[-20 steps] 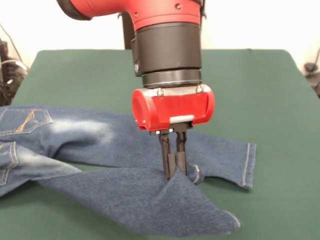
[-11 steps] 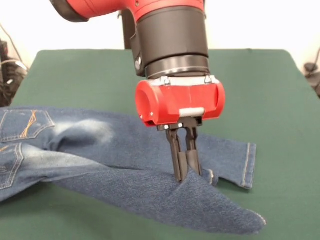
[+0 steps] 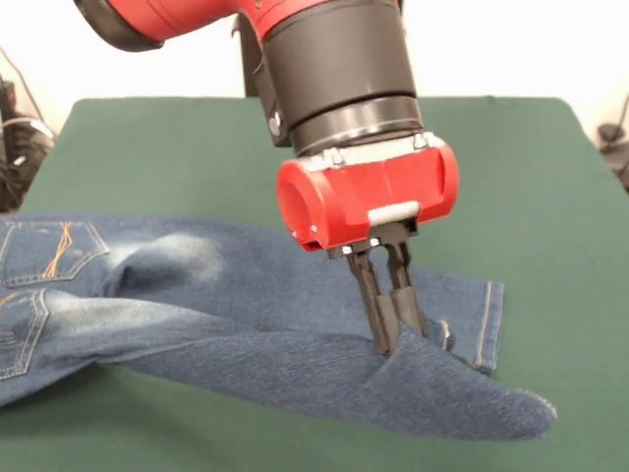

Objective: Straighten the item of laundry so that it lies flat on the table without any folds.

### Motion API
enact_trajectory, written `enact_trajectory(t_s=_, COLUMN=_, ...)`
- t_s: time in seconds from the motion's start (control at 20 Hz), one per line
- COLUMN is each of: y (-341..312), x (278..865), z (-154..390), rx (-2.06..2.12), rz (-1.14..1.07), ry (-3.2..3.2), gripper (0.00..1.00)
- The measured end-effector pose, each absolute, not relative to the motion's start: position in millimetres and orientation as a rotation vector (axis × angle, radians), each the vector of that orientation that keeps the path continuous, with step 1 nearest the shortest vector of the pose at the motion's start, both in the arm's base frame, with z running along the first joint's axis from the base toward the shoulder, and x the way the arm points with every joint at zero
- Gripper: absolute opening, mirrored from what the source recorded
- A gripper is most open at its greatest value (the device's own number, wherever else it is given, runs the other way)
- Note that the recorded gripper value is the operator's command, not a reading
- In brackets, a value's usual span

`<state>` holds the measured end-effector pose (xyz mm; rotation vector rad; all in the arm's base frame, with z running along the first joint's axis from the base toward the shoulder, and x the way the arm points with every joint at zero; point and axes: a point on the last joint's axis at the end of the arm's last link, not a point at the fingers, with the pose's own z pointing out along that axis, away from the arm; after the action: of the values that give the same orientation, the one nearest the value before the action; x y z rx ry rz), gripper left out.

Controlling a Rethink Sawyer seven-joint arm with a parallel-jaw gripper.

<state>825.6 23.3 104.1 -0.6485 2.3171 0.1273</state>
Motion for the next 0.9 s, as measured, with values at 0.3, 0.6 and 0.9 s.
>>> enact_trajectory(t_s=0.3, y=54, x=823, z=98, rx=-0.723, rz=0.403, ry=2.516, gripper=0.00)
enact_trajectory(t_s=0.6, y=88, x=819, z=95, rx=-0.805, rz=0.599, ry=2.612, gripper=0.00)
enact_trajectory(t_s=0.9, y=112, x=826, z=81, rx=-0.840, rz=0.653, ry=2.644, gripper=0.00)
